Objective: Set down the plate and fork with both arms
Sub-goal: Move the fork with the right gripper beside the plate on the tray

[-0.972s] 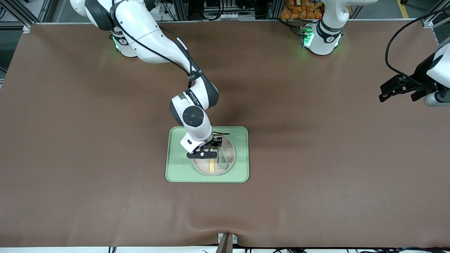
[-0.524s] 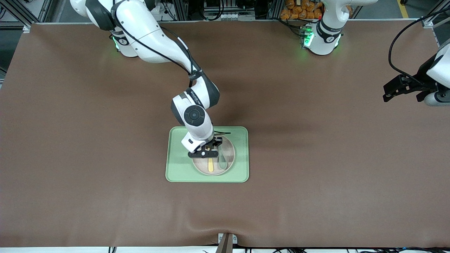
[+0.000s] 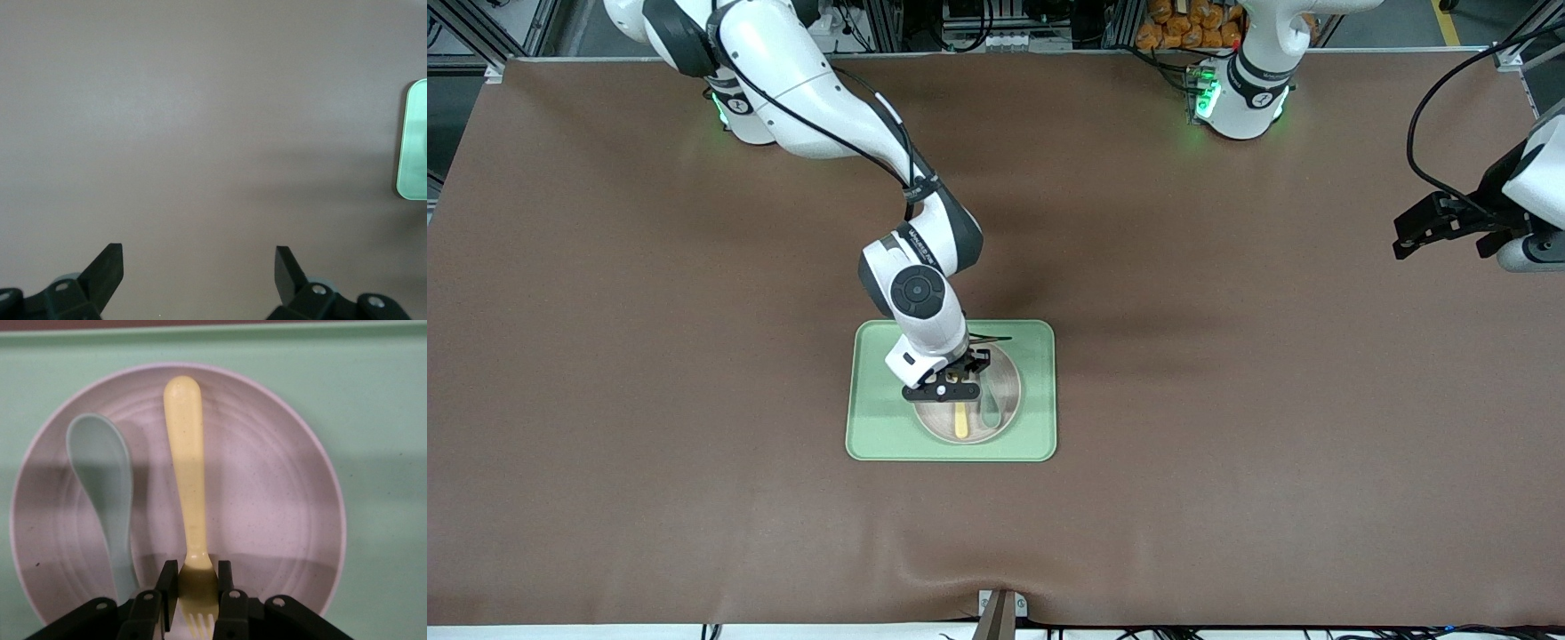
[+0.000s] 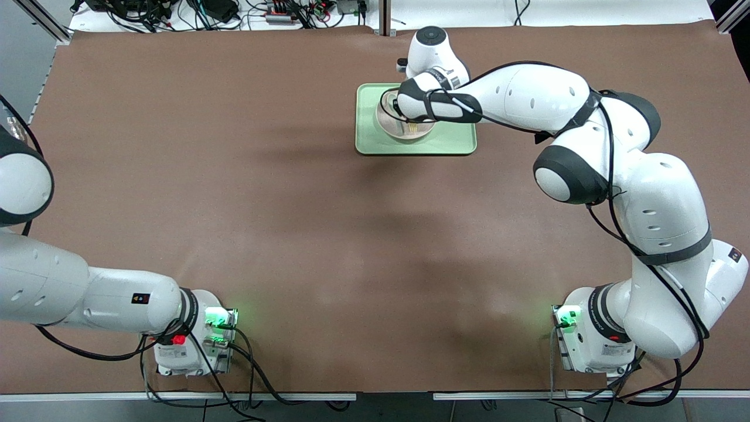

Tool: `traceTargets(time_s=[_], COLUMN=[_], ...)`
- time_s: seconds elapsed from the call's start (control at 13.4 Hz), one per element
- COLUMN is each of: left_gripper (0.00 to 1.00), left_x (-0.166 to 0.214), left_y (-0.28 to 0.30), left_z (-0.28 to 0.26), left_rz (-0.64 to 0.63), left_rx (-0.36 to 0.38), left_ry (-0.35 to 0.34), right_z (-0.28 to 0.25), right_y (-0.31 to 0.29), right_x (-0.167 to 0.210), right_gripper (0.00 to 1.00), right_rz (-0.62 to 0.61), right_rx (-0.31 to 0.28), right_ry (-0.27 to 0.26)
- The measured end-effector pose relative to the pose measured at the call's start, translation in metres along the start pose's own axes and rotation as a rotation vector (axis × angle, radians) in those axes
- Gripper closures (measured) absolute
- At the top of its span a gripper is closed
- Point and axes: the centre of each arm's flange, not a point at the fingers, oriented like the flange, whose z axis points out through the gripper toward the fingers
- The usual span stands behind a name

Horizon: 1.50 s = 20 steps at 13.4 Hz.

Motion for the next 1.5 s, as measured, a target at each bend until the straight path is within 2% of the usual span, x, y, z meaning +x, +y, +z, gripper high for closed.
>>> traceTargets(time_s=[0.37, 0.6, 0.9, 1.12, 1.5], left_gripper=[0.00, 0.00, 0.00, 0.00, 0.00], left_x=[-0.005, -0.006, -0.006, -0.005, -0.005], left_y=[0.000, 0.000, 0.001, 0.001, 0.001], left_z=[0.006, 0.006, 0.007, 0.008, 0.009], left_rz=[-0.001, -0.001, -0.001, -0.001, -0.001], left_rx=[-0.001, -0.003, -0.003, -0.003, -0.003], left_ry=[-0.052, -0.055, -0.056, -0.058, -0.061], right_z=[-0.037, -0.040, -0.014, 0.000, 0.009], right_y=[0.030, 0.085, 0.105, 0.111, 0.142], right_x=[0.026, 0.050, 0.039, 0.030, 0.036], right_gripper=[0.72, 0.72, 0.72, 0.72, 0.72], right_rz=[0.053, 0.096, 0.106, 0.125, 0.177], right_rx=[-0.016, -0.050, -0.080, -0.079, -0.071], right_ry=[-0.011, -0.070, -0.135, -0.169, -0.195])
